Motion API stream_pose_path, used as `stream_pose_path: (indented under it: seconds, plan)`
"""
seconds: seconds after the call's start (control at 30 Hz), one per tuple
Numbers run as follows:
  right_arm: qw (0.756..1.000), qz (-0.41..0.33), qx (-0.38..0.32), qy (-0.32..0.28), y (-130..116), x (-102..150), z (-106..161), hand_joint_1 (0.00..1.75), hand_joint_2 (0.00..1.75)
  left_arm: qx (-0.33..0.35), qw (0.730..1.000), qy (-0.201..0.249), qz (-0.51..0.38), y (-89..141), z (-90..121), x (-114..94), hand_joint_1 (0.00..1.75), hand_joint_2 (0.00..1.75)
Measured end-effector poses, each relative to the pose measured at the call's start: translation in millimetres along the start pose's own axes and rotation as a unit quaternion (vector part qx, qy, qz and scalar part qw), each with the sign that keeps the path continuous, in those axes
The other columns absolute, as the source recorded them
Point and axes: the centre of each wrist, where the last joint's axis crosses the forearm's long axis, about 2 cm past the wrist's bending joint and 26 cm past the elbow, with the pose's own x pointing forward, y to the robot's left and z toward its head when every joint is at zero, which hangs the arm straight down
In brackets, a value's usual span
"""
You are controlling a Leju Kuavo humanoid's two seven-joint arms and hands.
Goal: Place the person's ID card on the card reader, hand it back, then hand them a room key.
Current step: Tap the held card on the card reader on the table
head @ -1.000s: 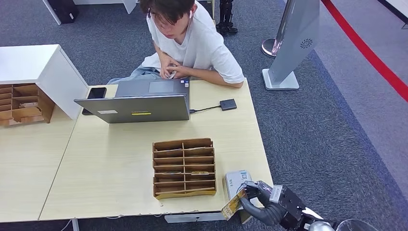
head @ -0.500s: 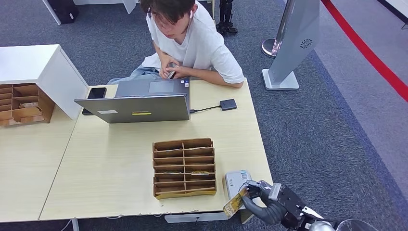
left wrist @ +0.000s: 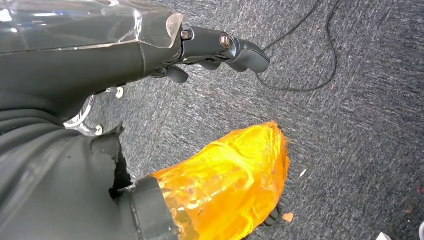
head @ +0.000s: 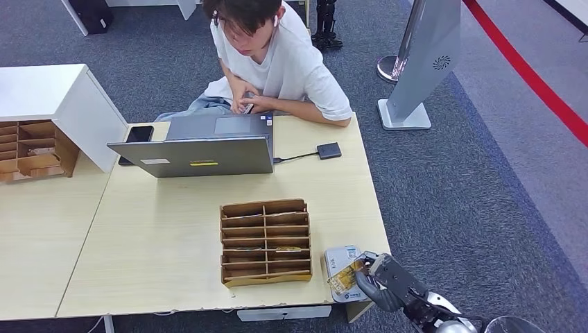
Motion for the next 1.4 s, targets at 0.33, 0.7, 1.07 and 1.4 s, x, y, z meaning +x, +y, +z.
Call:
stream_pose_path:
  seconds: [0.33,0.7,1.07,1.4]
  plan:
    - [1.000,0.009,-0.007,0.003,3,1,-1,1.75,1.75,0.000,1.000,0.000,0.000,0,0,0,0.00,0.00]
    - [0.999,0.033,-0.020,0.013,3,2,-3,1.75,1.75,-0.001,1.000,0.001,-0.001,0,0,0,0.00,0.00]
    - [0.996,0.060,-0.058,0.038,9,8,-12,1.75,1.75,-0.001,1.000,0.004,0.000,-1,0,1,0.00,0.00]
    - [0.995,0.067,-0.062,0.041,12,11,-15,1.75,1.75,-0.002,1.000,0.006,0.000,-1,0,1,0.00,0.00]
